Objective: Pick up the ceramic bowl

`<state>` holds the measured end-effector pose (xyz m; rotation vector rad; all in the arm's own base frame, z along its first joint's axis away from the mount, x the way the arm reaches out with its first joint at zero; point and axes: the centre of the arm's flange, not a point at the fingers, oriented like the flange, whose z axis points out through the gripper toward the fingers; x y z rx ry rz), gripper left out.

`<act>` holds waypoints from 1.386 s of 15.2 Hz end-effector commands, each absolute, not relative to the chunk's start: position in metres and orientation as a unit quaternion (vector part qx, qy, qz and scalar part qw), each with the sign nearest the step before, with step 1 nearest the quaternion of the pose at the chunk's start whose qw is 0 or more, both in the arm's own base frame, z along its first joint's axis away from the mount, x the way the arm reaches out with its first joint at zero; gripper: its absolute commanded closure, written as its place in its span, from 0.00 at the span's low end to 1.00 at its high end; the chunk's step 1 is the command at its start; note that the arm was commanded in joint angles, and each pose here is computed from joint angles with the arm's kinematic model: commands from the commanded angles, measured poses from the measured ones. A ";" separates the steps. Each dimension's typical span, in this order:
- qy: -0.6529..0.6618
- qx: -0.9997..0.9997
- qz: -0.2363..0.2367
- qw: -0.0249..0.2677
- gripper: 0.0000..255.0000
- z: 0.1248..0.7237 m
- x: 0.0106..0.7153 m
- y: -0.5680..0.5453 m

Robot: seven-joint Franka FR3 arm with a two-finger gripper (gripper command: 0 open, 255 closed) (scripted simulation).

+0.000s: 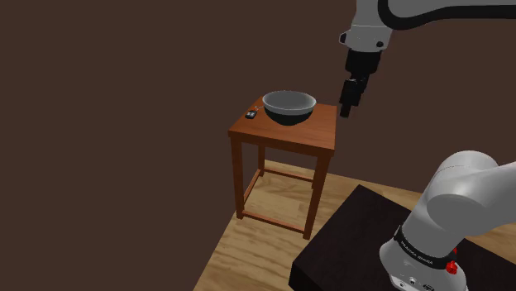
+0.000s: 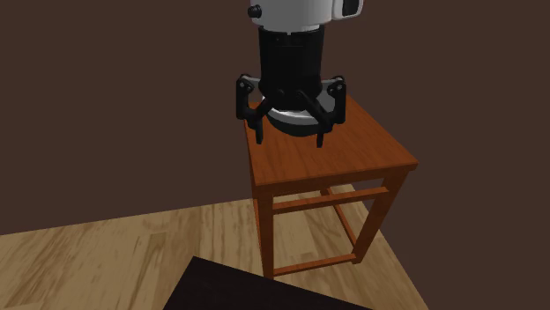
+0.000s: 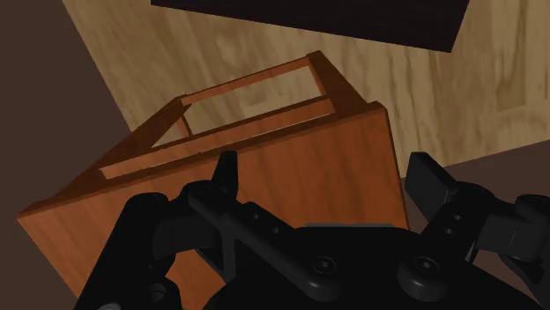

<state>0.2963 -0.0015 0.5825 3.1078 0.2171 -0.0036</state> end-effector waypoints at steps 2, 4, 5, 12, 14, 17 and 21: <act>0.067 0.998 0.000 0.014 0.00 0.584 0.307 0.005; 0.062 0.998 0.003 0.015 0.00 0.587 0.329 0.018; 0.059 0.998 0.004 0.015 0.00 0.589 0.340 0.025; 0.040 0.999 0.014 0.019 0.00 0.601 0.419 0.068; 0.035 0.999 0.017 0.021 0.00 0.605 0.441 0.080; 0.027 0.999 0.021 0.022 0.00 0.611 0.475 0.097; 0.023 0.999 0.023 0.023 0.00 0.604 0.494 0.106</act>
